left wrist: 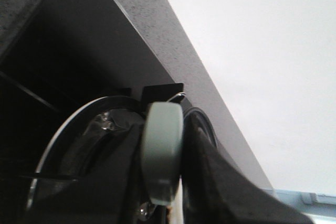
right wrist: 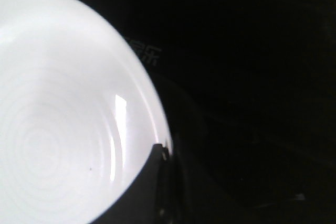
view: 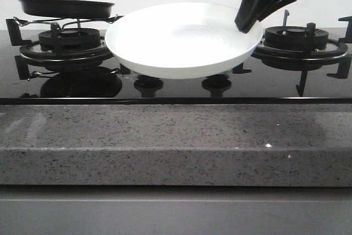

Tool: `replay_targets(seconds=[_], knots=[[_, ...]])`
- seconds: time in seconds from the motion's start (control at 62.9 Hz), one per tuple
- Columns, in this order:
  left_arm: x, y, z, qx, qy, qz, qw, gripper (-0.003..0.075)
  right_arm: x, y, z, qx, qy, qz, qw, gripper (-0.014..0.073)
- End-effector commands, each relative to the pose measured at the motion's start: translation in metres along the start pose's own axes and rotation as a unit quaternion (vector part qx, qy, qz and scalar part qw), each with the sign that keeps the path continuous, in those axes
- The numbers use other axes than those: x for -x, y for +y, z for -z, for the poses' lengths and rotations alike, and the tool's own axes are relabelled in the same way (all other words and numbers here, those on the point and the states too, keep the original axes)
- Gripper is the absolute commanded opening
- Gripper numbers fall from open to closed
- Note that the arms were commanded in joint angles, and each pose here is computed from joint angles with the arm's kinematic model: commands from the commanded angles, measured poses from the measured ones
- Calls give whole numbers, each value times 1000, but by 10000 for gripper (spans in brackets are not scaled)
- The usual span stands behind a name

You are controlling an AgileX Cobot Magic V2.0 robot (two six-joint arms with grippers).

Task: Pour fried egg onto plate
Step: 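Grasp the pan's mint-green handle with the left gripper and lift it, then tilt the pan over the held plate with the left gripper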

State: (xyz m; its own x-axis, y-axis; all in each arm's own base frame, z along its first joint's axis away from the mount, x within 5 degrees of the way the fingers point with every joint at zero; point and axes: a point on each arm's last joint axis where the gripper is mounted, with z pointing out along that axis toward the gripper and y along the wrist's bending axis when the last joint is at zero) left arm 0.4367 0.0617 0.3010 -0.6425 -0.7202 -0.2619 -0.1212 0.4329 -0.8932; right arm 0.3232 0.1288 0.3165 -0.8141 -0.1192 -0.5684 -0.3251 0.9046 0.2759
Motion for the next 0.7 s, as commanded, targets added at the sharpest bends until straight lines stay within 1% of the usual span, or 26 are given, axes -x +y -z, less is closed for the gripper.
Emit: replay_targets(seconds=[0.0, 0.095, 0.207, 0.27, 0.413, 0.525, 0.588, 0.684], knots=[[3, -45, 26, -87, -13, -21, 996, -20, 11, 9, 25, 13, -58, 5, 998, -106], [1, -64, 37, -123, -13, -39, 992, -20, 11, 9, 25, 13, -58, 5, 998, -106], [-8, -86, 49, -140, -17, -74, 987, -20, 11, 9, 25, 13, -58, 5, 998, -106], [-18, -103, 55, -150, -16, -103, 983, -20, 11, 9, 25, 13, -58, 5, 998, -106], [-42, -134, 63, -174, -6, -147, 974, -20, 11, 9, 25, 13, -58, 5, 998, -106], [-69, -160, 66, -178, 7, -192, 965, -20, 11, 9, 25, 13, -58, 5, 998, -106], [-84, -171, 67, -164, 10, -229, 960, -20, 11, 9, 25, 13, -58, 5, 998, -106], [-108, -189, 71, -144, 5, -290, 946, -20, 11, 9, 25, 13, -58, 5, 998, -106]])
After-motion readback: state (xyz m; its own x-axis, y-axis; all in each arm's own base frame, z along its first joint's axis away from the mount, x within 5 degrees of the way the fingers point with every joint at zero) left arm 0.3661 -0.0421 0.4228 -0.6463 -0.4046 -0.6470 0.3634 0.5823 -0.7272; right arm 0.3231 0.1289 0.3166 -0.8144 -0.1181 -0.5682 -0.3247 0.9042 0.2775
